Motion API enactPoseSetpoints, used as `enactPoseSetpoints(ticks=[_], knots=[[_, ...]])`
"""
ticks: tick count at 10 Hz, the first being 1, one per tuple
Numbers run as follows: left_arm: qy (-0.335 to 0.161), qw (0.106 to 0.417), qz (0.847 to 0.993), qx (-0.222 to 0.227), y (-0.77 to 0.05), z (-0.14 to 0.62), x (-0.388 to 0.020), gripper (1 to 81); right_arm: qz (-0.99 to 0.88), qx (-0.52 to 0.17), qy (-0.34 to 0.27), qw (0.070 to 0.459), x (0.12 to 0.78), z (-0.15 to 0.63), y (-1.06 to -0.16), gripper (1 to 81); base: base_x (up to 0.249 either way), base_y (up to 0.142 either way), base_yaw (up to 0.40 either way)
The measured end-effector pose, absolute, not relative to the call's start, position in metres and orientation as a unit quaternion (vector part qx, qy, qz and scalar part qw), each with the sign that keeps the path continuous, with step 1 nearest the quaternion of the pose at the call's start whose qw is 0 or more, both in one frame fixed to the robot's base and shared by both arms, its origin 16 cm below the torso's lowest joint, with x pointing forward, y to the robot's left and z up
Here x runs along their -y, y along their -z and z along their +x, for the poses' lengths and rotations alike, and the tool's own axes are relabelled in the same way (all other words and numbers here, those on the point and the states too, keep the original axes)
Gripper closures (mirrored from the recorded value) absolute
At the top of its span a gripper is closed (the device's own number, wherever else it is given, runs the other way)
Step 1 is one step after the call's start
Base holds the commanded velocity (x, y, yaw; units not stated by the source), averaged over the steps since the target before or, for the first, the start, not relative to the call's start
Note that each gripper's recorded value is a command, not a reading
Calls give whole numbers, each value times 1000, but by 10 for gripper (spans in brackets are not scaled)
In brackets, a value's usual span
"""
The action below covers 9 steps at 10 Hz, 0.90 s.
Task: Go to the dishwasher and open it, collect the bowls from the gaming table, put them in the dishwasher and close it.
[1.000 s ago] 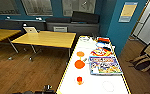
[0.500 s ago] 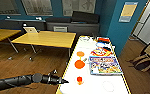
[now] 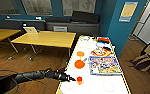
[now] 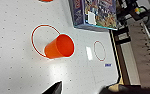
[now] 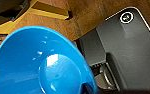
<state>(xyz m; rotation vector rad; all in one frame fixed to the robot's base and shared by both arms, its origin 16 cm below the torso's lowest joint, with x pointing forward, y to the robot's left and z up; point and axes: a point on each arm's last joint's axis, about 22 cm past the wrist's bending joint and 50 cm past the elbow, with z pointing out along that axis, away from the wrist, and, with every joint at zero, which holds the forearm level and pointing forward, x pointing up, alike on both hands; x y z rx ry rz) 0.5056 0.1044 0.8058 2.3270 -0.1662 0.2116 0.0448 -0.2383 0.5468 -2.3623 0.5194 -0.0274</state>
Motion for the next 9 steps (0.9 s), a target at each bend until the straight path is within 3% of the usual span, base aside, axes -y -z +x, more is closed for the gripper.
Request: enactPoseSetpoints(ticks=[3,7,9], knots=[[-99,372,922,50,-796,524,-101,10,-914,-199,9,353,237,47,-546,811,0,0,0],[-144,335,931,-11,-794,566,-179,10,-916,-190,2,354,224,55,-542,811,0,0,0],[-162,333,929,-13,-802,588,-175,10,-916,-190,3,353,225,56,-541,811,0,0,0]])
